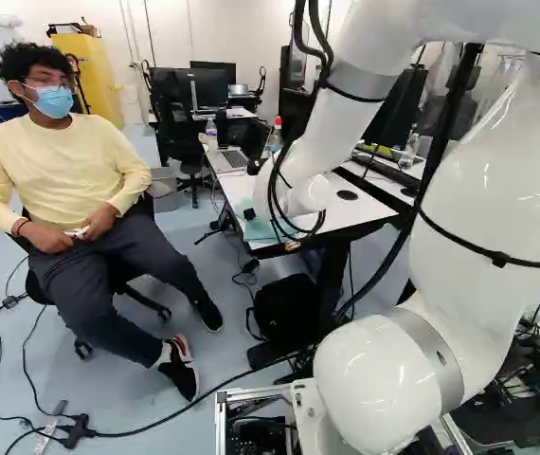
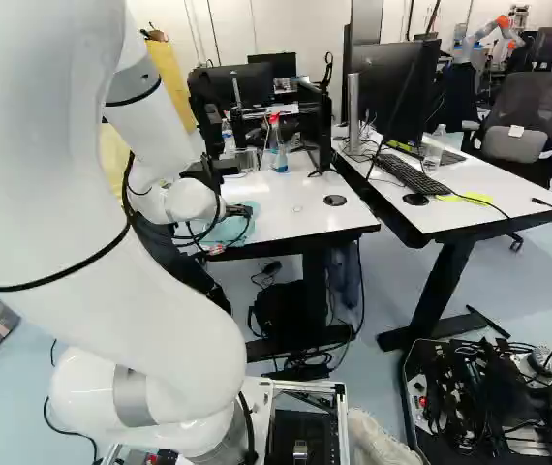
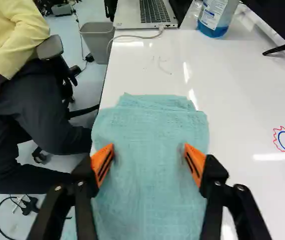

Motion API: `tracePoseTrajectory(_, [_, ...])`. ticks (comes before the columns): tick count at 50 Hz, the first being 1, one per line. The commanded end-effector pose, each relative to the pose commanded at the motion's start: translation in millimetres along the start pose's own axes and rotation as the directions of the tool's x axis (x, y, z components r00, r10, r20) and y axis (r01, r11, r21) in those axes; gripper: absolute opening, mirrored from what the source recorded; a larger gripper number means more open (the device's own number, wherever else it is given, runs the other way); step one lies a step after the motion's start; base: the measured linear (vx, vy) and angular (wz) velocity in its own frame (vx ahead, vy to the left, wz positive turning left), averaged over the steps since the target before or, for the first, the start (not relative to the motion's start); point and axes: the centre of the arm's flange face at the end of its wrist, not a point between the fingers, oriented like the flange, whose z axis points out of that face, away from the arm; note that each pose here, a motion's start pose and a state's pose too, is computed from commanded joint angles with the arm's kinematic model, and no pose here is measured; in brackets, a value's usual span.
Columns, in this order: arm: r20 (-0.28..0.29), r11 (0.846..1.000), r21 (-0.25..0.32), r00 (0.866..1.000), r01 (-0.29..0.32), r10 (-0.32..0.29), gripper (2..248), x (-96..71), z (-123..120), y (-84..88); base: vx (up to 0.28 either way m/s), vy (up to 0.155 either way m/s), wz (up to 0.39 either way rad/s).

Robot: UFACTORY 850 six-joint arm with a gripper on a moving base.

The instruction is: Clean the table with the green towel

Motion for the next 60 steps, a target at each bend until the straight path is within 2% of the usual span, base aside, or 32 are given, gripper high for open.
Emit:
tracePoseTrajectory(4, [0.000,1.000,0.000,1.000,0.000,0.000,184,0.0,0,0.0,0.000,0.000,0.000])
tracePoseTrajectory(5, [0.000,1.000,0.000,1.000,0.000,0.000,148,0.0,0,0.0,0.000,0.000,0.000])
tracePoseTrajectory(10, [0.000,1.000,0.000,1.000,0.000,0.000,148,0.0,0,0.0,0.000,0.000,0.000])
tracePoseTrajectory(11, [0.000,1.000,0.000,1.000,0.000,0.000,115,0.0,0,0.0,0.000,0.000,0.000])
tracePoseTrajectory(15, [0.000,1.000,0.000,1.000,0.000,0.000,115,0.0,0,0.0,0.000,0.000,0.000])
tracePoseTrajectory(16, [0.000,1.000,0.000,1.000,0.000,0.000,81,0.0,0,0.0,0.000,0.000,0.000])
tracePoseTrajectory(20, [0.000,1.000,0.000,1.000,0.000,0.000,81,0.0,0,0.0,0.000,0.000,0.000])
tracePoseTrajectory(21, [0.000,1.000,0.000,1.000,0.000,0.000,60,0.0,0,0.0,0.000,0.000,0.000])
tracePoseTrajectory(43, [-0.002,1.000,0.000,1.000,0.000,0.000,56,0.3,-1,0.0,0.000,0.000,0.000])
tracePoseTrajectory(60, [-0.025,1.000,-0.001,1.000,-0.001,0.001,56,7.7,-14,0.7,0.000,0.000,0.000])
